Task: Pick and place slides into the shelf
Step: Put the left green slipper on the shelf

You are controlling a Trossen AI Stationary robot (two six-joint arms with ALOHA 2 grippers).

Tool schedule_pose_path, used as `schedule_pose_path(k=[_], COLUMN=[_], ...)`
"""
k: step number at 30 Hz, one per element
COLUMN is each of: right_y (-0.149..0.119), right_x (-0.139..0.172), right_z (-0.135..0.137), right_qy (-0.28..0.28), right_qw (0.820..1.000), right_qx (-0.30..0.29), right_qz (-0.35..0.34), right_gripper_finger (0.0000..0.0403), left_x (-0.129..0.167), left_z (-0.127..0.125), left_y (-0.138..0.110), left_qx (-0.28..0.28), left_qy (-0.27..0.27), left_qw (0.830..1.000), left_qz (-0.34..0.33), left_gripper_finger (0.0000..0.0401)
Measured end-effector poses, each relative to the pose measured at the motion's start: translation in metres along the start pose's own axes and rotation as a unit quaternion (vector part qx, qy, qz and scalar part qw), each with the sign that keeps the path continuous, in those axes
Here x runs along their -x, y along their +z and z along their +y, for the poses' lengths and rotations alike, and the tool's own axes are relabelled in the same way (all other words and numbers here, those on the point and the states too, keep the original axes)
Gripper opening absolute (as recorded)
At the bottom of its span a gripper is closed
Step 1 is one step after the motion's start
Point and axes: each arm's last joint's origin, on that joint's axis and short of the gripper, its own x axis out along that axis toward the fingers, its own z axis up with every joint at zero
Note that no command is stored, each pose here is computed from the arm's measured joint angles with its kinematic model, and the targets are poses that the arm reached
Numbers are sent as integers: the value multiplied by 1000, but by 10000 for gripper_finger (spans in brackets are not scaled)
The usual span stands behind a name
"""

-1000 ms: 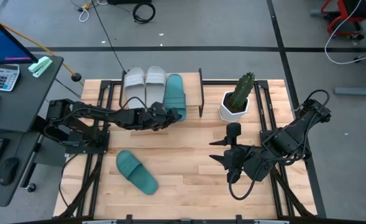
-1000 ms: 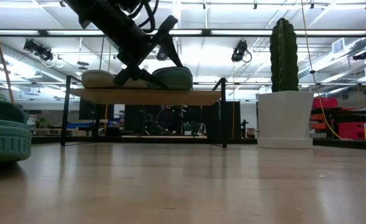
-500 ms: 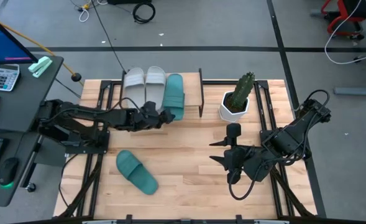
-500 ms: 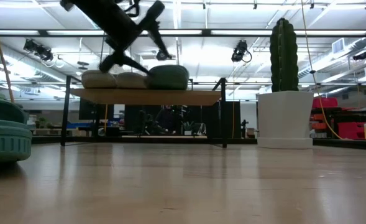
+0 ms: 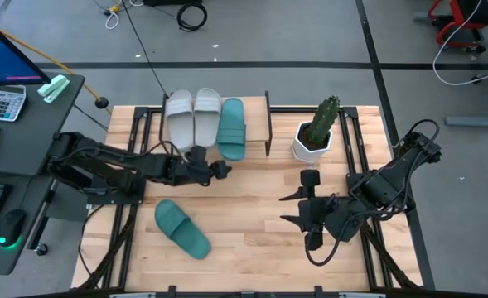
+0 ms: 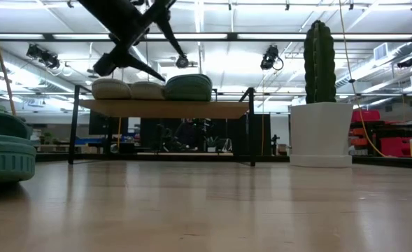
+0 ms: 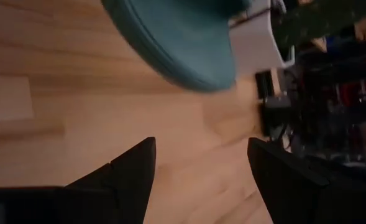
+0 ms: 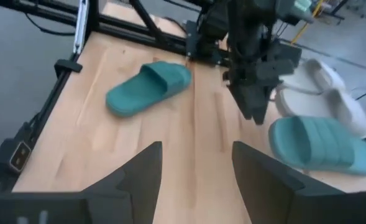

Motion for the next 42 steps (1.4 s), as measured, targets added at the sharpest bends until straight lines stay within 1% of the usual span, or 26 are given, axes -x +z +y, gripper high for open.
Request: schedule_pose_path(k=[7,9,16,22,26,32,37,40,42], right_y=[-11,-14,-21,-35,-43,-44,-42,-42,-42], right_x=[-12,-17,-34,-46,-52,-53,-53,-53,-53], right_z=[8,11,23,31,33,35,35,35,35], right_qy=[12,15,37,50,51,54,53,51,51], right_qw=[1000,1000,998,996,996,994,994,994,994], right_qx=[-14,-19,-45,-62,-71,-86,-91,-91,-91], right_qz=[11,4,-32,-34,-25,-30,-40,-41,-41], right_gripper_finger=[201,201,201,201,201,201,201,201,201], left_x=[24,33,63,89,103,115,118,118,119], left_z=[0,1,22,36,46,51,55,56,57], left_y=[-35,-44,-78,-102,-111,-120,-122,-122,-121], left_qx=[-38,-29,-57,-50,-39,-37,-53,-67,-79], left_qy=[-20,-24,25,42,58,59,85,97,108], left_qw=[998,998,993,988,985,979,970,963,960], left_qz=[51,58,103,143,160,189,221,242,245], left_gripper_finger=[252,246,215,192,179,163,141,119,100])
